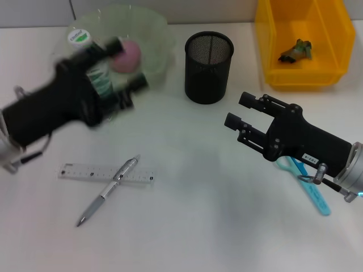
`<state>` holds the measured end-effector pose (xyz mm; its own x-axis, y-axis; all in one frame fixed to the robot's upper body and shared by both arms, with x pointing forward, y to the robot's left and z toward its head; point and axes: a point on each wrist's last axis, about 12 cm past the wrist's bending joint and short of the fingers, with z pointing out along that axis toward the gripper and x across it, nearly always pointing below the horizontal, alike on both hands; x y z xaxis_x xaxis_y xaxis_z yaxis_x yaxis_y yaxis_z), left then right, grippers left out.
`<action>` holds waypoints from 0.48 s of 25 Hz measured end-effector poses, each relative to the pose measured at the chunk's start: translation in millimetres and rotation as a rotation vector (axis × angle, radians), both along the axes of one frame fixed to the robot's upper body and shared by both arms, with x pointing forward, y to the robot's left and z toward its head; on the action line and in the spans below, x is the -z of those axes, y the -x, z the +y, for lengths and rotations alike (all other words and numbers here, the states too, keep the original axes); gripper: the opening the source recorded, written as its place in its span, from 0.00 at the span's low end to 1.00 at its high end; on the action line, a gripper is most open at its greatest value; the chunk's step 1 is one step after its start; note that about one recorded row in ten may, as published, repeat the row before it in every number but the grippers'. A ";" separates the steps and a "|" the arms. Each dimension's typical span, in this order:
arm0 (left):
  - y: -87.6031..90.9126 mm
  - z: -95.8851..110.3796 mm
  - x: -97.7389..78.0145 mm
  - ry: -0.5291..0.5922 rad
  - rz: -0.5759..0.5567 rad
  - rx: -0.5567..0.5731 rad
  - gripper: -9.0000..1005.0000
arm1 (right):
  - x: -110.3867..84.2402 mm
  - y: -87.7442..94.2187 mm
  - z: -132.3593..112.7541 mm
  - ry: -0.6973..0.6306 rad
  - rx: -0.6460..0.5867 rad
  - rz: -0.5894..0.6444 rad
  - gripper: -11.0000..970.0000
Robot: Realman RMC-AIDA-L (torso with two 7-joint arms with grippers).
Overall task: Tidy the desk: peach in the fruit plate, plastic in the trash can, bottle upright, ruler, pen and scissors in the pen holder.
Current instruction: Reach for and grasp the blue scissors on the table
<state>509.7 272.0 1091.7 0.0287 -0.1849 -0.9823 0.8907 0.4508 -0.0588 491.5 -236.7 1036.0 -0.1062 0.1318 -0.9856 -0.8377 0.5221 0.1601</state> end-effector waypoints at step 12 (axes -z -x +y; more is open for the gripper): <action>19.9 -11.2 0.5 -0.148 0.138 0.337 0.78 | -2.0 -0.4 -1.9 -0.014 -0.010 0.012 0.60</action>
